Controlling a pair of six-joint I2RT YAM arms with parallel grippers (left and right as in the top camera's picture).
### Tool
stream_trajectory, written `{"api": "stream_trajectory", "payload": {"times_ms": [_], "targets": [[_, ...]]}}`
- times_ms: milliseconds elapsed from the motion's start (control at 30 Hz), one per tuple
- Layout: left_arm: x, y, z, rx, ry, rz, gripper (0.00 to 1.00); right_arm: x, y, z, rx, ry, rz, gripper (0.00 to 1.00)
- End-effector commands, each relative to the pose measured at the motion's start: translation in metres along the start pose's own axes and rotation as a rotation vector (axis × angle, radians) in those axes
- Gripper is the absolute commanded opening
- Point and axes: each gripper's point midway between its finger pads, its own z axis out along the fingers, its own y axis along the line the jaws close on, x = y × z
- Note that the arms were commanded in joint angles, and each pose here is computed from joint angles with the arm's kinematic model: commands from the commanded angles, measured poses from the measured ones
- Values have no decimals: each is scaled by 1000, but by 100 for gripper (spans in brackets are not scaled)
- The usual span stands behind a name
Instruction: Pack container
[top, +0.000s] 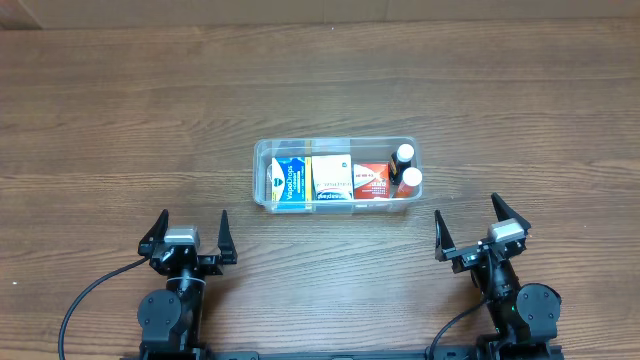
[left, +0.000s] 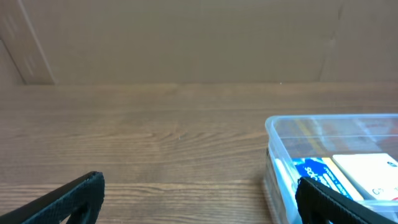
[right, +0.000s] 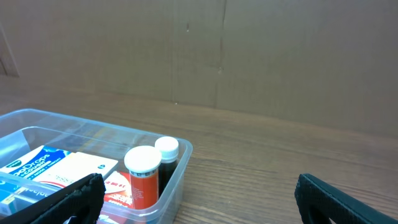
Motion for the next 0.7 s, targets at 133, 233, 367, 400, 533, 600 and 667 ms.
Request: {"api": "stream_trajectory", "payload": {"times_ms": [133,233,367,400,533,600,667], "targets": [[-2,-2,-1,16,-14,-43,100,2,2,0,-11,-3,-4,100],[-2,-2,-1,16,-13,-43,100,2,2,0,-11,-3,-4,100],[-2,-2,-1,16,-13,-43,100,2,2,0,-11,-3,-4,100],[-2,-2,-1,16,-13,-43,100,2,2,0,-11,-3,-4,100],[-2,-2,-1,16,-13,-43,100,2,2,0,-11,-3,-4,100],[-2,-2,-1,16,-12,-43,100,2,2,0,-11,-3,-4,100],[-2,-2,-1,16,-12,-43,100,2,2,0,-11,-3,-4,100]]}}
